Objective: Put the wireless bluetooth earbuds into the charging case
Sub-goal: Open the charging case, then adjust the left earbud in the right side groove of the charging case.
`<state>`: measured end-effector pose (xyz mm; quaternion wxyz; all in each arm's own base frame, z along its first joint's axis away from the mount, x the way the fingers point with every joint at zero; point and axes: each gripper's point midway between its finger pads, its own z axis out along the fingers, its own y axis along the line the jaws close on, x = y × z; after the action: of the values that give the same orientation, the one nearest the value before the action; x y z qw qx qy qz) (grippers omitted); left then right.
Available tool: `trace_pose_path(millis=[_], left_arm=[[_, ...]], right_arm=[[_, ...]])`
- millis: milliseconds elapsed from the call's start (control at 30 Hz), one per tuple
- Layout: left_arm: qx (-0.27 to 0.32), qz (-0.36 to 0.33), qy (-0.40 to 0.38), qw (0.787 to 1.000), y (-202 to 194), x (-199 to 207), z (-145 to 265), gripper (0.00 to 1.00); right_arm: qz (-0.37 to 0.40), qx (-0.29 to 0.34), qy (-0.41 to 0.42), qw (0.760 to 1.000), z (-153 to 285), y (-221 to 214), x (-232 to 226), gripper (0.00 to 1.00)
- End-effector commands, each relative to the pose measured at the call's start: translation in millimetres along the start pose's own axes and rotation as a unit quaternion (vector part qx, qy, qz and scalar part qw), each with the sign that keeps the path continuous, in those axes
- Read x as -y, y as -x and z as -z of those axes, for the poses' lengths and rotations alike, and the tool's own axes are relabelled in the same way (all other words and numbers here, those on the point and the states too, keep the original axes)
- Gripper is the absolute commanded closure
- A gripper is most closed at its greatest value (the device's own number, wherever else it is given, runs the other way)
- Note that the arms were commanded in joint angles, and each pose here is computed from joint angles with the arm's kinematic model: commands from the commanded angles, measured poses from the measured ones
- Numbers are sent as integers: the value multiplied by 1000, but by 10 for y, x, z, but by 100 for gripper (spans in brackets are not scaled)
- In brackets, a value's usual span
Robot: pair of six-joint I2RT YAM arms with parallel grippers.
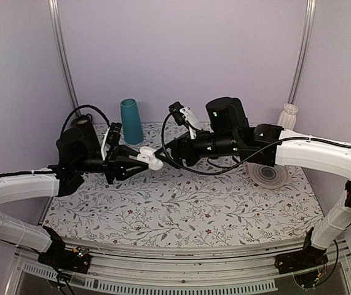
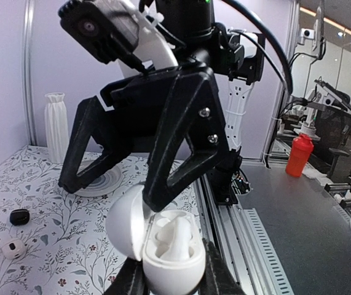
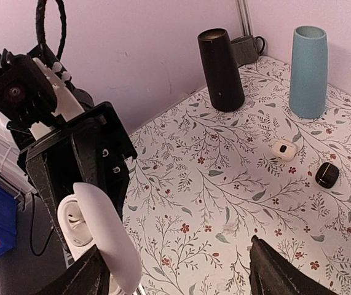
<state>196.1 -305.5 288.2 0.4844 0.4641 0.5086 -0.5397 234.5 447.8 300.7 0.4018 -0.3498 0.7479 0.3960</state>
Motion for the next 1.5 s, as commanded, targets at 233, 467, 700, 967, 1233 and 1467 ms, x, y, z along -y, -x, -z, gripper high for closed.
trace_pose_path(millis=[233,467,700,967,1233,1467], left_arm=[[-4,-2,-14,1000,41,13,-108,100],[-7,1,-20,1000,31,19,-161,100],[-9,0,-24,1000,25,29,-182,100],[-11,1,-26,1000,22,22,-198,100],[-4,-16,-24,1000,82,44,-183,100],[-9,-19,-17,1000,48,21,-180,100]], right_arm=[[-13,18,42,999,96,163,-177,22],[-11,16,44,999,19,160,-235,22],[-12,16,45,999,16,168,-240,22],[-4,-9,44,999,-82,36,-248,22],[-7,-39,24,999,-148,-175,-147,22],[-18,-19,46,999,-54,-60,-248,22]])
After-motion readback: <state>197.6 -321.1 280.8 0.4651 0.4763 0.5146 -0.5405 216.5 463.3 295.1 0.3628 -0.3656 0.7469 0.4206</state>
